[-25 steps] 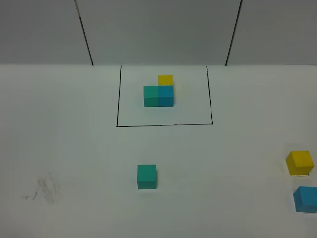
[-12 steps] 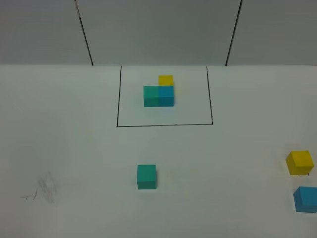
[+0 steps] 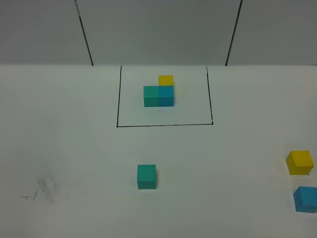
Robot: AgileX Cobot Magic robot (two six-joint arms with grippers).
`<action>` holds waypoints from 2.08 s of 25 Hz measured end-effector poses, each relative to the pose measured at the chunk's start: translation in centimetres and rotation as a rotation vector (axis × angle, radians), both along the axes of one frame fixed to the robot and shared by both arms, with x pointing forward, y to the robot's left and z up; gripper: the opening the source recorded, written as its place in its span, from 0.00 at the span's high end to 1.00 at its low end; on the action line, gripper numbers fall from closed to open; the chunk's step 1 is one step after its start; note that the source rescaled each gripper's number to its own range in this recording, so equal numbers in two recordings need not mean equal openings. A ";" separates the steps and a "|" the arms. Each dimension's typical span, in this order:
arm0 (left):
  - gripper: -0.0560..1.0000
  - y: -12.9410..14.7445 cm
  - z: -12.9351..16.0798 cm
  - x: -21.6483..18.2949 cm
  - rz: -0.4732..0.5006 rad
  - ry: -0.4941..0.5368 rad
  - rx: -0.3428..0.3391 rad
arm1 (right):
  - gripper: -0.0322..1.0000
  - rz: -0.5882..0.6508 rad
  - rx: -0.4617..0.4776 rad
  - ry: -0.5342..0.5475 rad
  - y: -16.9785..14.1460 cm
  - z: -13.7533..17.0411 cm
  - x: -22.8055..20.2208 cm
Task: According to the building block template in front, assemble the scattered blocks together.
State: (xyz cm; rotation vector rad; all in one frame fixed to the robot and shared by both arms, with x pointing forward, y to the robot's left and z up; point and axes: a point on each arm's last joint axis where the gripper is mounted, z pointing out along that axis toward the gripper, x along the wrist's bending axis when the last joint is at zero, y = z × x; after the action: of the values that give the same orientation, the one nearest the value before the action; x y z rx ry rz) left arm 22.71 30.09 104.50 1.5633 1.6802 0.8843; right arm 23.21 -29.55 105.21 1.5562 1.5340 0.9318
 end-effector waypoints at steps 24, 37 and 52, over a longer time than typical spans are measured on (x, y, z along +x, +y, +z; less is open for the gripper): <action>0.46 0.1 0.0 0.0 0.007 0.001 0.007 | 0.97 0.000 0.000 -0.010 0.0 0.1 0.1; 0.46 0.1 0.0 0.0 0.007 0.001 0.006 | 0.57 0.075 0.155 0.120 1.1 0.3 2.6; 0.46 0.1 0.0 0.0 0.008 0.001 0.006 | 0.01 0.031 0.075 0.603 -0.4 0.7 16.4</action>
State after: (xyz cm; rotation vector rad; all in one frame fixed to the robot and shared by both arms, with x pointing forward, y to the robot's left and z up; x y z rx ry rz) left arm 22.72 30.18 104.48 1.5622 1.6865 0.8937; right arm 39.66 -29.98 105.93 1.9884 1.9479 0.5593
